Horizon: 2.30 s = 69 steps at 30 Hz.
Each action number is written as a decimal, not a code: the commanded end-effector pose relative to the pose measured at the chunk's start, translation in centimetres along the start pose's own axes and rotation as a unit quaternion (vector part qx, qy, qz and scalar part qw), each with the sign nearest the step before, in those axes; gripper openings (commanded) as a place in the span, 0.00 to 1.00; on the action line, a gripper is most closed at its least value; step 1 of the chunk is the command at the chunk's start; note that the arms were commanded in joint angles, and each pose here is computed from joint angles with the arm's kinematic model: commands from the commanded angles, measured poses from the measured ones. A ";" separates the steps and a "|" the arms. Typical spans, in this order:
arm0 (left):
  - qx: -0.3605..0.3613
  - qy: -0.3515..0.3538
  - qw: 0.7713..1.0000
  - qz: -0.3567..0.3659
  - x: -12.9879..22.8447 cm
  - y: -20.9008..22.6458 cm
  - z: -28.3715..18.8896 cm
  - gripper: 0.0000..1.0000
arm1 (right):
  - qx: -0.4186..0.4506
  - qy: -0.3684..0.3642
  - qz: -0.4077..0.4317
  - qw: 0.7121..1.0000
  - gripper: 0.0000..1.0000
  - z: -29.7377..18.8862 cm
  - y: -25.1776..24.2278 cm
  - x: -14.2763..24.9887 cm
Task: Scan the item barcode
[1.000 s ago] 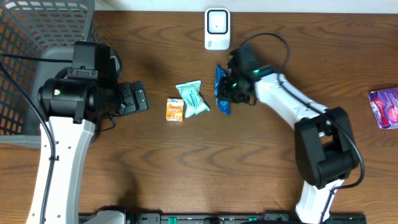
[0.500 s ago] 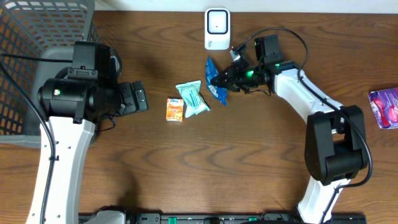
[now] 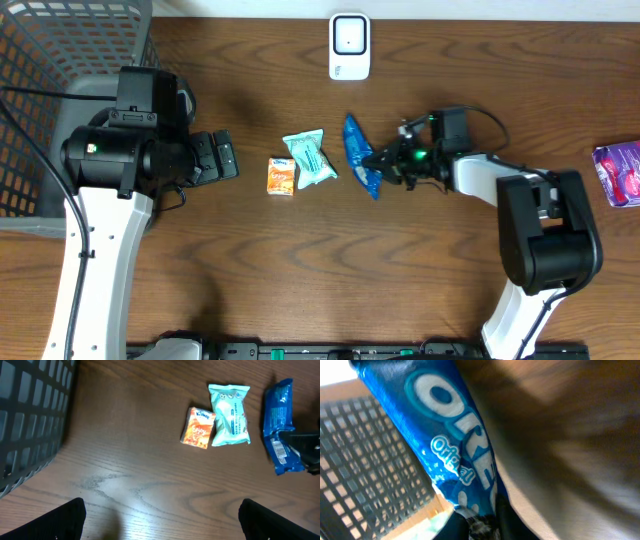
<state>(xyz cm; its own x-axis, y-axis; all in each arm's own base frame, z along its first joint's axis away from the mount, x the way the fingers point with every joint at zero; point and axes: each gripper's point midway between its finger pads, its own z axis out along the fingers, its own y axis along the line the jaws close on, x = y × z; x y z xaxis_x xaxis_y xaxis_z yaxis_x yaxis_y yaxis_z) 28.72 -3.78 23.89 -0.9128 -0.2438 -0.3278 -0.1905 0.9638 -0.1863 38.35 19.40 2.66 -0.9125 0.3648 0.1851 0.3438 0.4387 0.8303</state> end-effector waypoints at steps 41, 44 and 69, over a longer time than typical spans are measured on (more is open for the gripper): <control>0.000 -0.010 1.000 0.006 -0.4 0.0 -0.6 0.98 | 0.315 -0.110 -0.076 0.940 0.01 -3.2 -5.1 -0.6; 0.000 -0.010 1.000 0.006 -0.4 0.0 -0.6 0.98 | 0.353 -0.131 -0.074 0.923 0.01 -4.8 -5.8 -0.8; 0.000 -0.010 1.000 0.006 -0.4 0.0 -0.6 0.98 | 0.302 -0.218 -0.166 0.913 0.30 -5.4 0.7 -2.8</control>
<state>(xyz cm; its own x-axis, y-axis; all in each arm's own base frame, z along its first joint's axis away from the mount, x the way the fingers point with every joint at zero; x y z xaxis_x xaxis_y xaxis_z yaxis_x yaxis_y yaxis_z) 28.71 -3.79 23.88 -0.9130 -0.2434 -0.3274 -0.1902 0.9639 -0.1862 40.26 12.92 7.71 -0.8271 0.3999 -0.3949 0.2670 0.8979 0.3500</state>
